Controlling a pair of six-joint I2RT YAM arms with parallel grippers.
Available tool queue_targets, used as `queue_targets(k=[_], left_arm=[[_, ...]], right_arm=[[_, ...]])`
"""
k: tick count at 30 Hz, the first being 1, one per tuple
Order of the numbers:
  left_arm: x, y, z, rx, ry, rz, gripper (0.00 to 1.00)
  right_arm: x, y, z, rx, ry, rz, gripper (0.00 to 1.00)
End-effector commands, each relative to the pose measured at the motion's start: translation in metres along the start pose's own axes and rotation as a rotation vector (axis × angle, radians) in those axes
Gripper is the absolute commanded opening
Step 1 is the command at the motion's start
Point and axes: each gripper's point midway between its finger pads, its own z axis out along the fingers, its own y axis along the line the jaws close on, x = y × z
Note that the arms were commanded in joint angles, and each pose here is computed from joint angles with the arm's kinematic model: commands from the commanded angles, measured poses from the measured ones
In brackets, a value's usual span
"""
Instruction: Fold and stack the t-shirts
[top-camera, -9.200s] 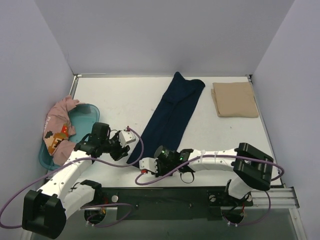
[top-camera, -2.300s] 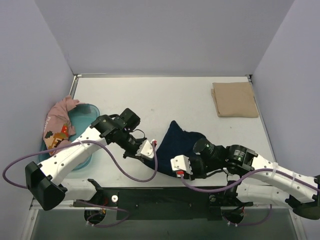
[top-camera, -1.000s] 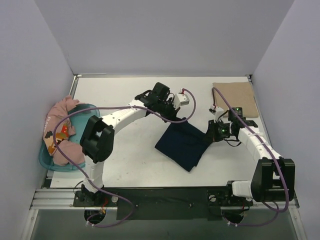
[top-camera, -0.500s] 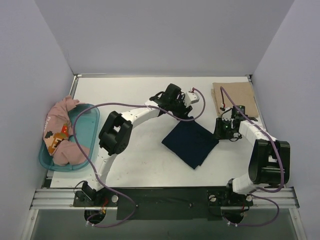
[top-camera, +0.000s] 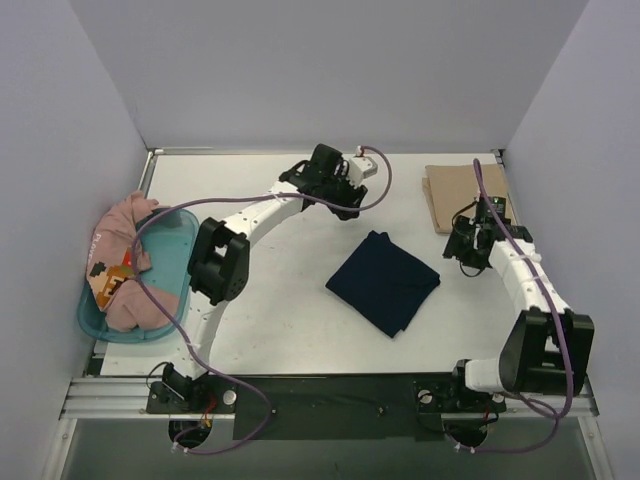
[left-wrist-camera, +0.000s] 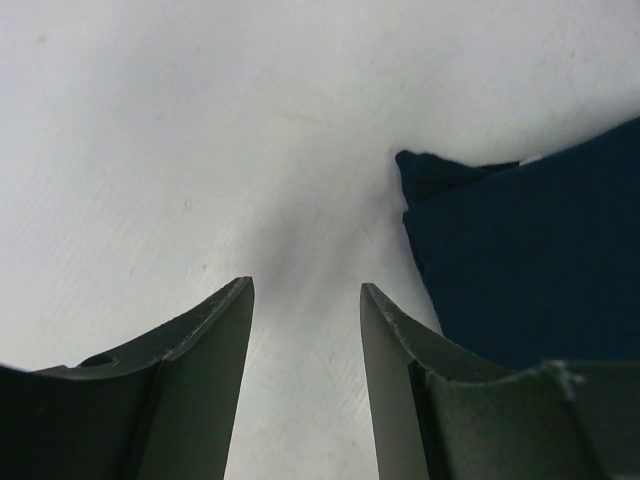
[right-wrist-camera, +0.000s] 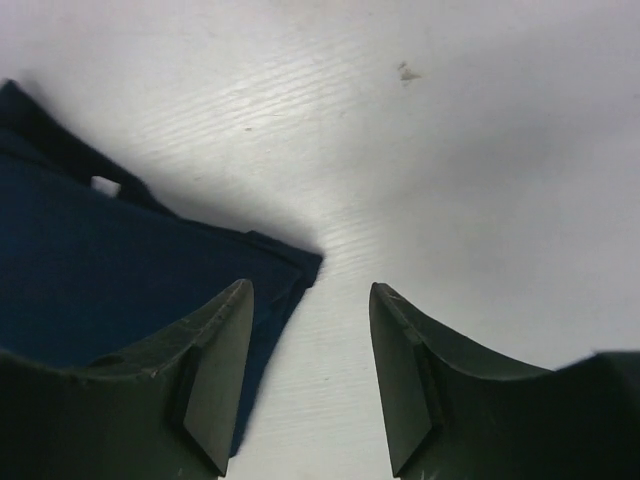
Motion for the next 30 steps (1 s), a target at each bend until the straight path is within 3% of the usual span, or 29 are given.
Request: queue_targets(k=[1, 3, 7, 12, 15, 17, 22, 30], left_arm=[[-0.005, -0.02, -0.055, 0.068, 0.02, -0.082, 0.56], [0.01, -0.029, -0.06, 0.094, 0.063, -0.116, 0.56], [0.031, -0.031, -0.068, 0.088, 0.106, -0.194, 0.56], [0.047, -0.026, -0.083, 0.061, 0.113, -0.257, 0.56], [0.059, -0.019, -0.089, 0.031, 0.111, -0.303, 0.56], [0.063, -0.015, -0.094, 0.014, 0.106, -0.32, 0.56], [0.069, -0.002, -0.094, -0.028, 0.078, -0.331, 0.56], [0.055, 0.017, -0.065, 0.018, 0.012, -0.361, 0.6]], right_arm=[[0.044, 0.011, -0.026, -0.018, 0.084, 0.202, 0.47], [0.063, 0.016, -0.017, -0.038, 0.128, 0.271, 0.54], [0.08, 0.03, 0.008, -0.094, 0.248, 0.306, 0.53], [0.077, 0.047, 0.048, -0.158, 0.387, 0.275, 0.38], [0.042, 0.067, 0.065, -0.202, 0.376, 0.213, 0.26], [0.022, 0.083, 0.074, -0.216, 0.365, 0.132, 0.25], [-0.016, 0.128, 0.085, -0.267, 0.366, -0.023, 0.32], [-0.03, 0.102, 0.047, -0.193, 0.27, -0.073, 0.49]])
